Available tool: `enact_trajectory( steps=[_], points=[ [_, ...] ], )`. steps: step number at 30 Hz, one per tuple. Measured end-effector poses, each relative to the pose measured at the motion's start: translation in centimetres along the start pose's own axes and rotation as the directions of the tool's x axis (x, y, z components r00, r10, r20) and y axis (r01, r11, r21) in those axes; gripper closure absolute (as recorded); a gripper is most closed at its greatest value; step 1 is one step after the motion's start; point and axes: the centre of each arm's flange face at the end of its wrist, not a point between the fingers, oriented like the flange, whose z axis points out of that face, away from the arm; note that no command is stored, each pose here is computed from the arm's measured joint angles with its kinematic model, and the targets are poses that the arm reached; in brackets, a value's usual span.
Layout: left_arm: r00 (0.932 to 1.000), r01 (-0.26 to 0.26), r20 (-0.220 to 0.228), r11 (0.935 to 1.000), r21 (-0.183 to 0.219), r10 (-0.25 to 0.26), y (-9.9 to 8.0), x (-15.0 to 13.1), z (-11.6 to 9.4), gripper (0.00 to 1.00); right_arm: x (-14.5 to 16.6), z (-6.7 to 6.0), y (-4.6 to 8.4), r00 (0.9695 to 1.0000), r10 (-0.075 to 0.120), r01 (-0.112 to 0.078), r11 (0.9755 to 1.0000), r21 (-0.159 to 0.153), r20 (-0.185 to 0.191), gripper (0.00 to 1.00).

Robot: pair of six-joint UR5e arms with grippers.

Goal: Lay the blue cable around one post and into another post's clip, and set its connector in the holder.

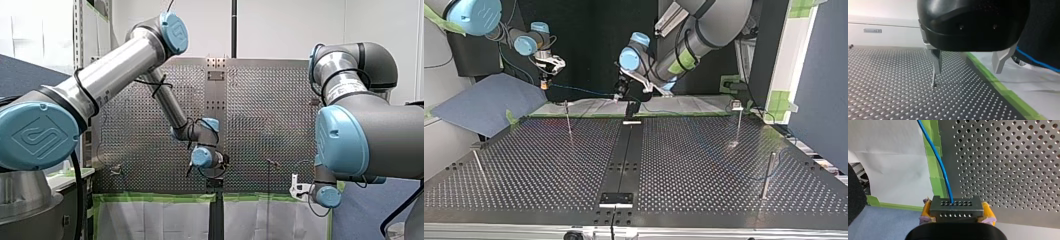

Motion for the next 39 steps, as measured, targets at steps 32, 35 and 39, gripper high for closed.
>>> enact_trajectory(
  steps=[32, 35, 39],
  points=[
    [0.9761, 0.158, -0.17, 0.9794, 0.125, -0.136, -7.2, 14.0, 1.5, 0.0, 0.0, 0.0, 0.2, 1.0, 0.002, -0.002, 1.0, -0.003, -0.001, 1.0],
    [0.9706, 0.182, -0.18, 0.9768, 0.114, -0.16, -7.5, 14.9, 2.1, 0.0, 0.0, 0.0, 0.2, 1.0, 0.002, -0.002, 1.0, -0.003, -0.002, 1.0],
    [0.964, 0.216, -0.181, 0.9711, 0.103, -0.195, -7.7, 16.1, 3.0, 0.0, 0.0, 0.0, 0.1, 1.0, 0.002, -0.002, 1.0, -0.002, -0.002, 1.0]
  ],
)
